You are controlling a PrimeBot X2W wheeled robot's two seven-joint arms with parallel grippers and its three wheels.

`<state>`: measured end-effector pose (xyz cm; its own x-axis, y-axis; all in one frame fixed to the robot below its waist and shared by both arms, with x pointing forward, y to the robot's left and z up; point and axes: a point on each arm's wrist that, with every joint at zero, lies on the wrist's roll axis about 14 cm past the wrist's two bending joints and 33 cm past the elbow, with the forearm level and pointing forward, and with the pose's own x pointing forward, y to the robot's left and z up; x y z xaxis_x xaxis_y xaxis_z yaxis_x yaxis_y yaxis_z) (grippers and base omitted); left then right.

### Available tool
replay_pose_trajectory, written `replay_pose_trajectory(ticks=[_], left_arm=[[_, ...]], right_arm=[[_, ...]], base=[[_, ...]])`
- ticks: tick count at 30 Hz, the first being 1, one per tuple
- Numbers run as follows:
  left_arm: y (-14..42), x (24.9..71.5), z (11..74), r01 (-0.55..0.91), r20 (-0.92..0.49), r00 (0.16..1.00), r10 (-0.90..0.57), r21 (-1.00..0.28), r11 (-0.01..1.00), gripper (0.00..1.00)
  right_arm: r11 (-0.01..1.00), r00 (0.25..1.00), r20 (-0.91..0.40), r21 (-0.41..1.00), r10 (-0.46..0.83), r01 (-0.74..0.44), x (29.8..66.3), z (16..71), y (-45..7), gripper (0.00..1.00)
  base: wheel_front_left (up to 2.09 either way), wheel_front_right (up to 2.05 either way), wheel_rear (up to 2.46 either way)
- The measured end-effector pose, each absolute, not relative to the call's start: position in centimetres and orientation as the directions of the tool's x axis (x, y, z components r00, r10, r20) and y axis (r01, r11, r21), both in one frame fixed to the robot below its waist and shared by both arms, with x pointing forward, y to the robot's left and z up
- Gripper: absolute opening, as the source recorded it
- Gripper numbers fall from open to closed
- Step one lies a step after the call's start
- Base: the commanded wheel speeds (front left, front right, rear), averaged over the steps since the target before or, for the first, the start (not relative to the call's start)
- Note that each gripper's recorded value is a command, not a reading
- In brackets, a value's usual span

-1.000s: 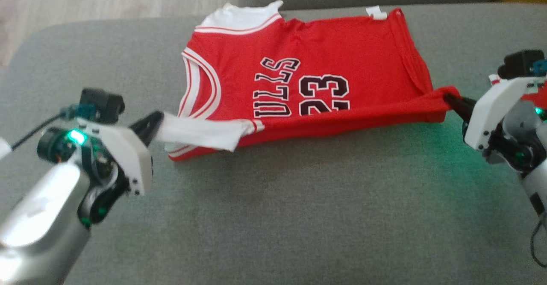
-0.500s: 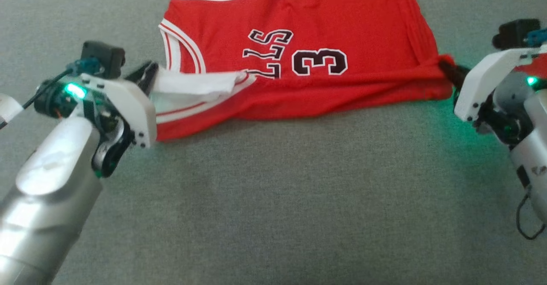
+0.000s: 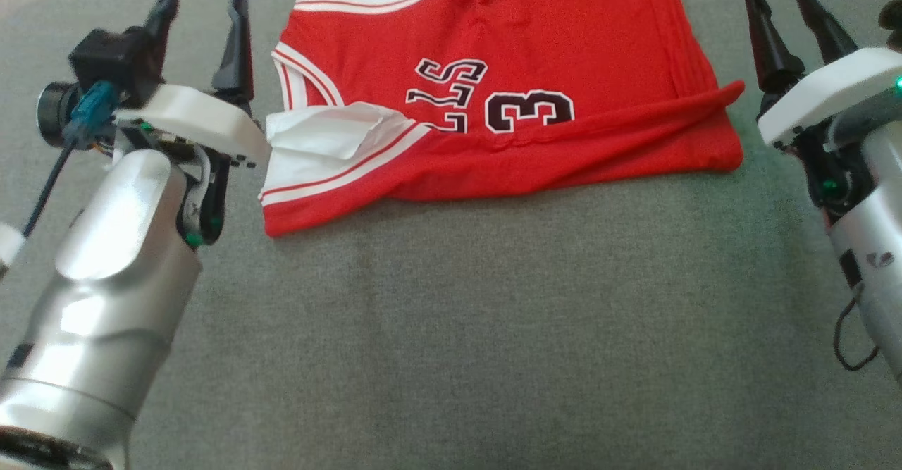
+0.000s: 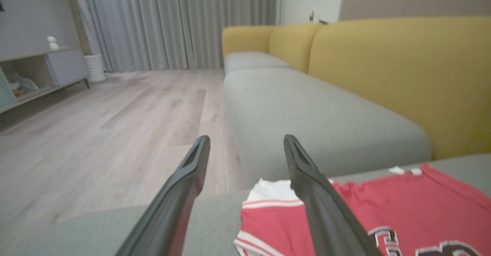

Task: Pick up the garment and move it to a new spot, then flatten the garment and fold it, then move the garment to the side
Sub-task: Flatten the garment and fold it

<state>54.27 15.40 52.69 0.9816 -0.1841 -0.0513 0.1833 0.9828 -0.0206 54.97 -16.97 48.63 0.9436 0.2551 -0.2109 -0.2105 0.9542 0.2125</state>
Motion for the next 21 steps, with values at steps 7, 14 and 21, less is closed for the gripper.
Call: replay_pose_trajectory(ticks=[7, 14, 21], left_arm=[[14.9, 51.2, 56.0, 0.162, 0.112, 0.983, -0.146, -0.147, 0.976, 1.00], [14.8, 46.1, 56.4, 0.135, 0.176, 0.979, -0.102, -0.185, 0.974, 1.00], [14.5, 42.2, 52.8, 0.086, 0.103, 0.993, -0.065, -0.218, 0.972, 1.00]], right_arm=[[0.941, 0.972, 0.068, 0.246, 0.225, -0.235, 53.7, 54.4, -16.1, 1.00], [0.944, 0.970, 0.191, 0.264, 0.152, -0.200, 49.1, 56.0, -15.8, 1.00], [0.948, 0.992, 0.094, 0.298, 0.087, -0.111, 43.1, 51.1, -16.0, 1.00]], base=[[0.00, 0.00, 0.00], [0.00, 0.00, 0.00], [0.00, 0.00, 0.00]])
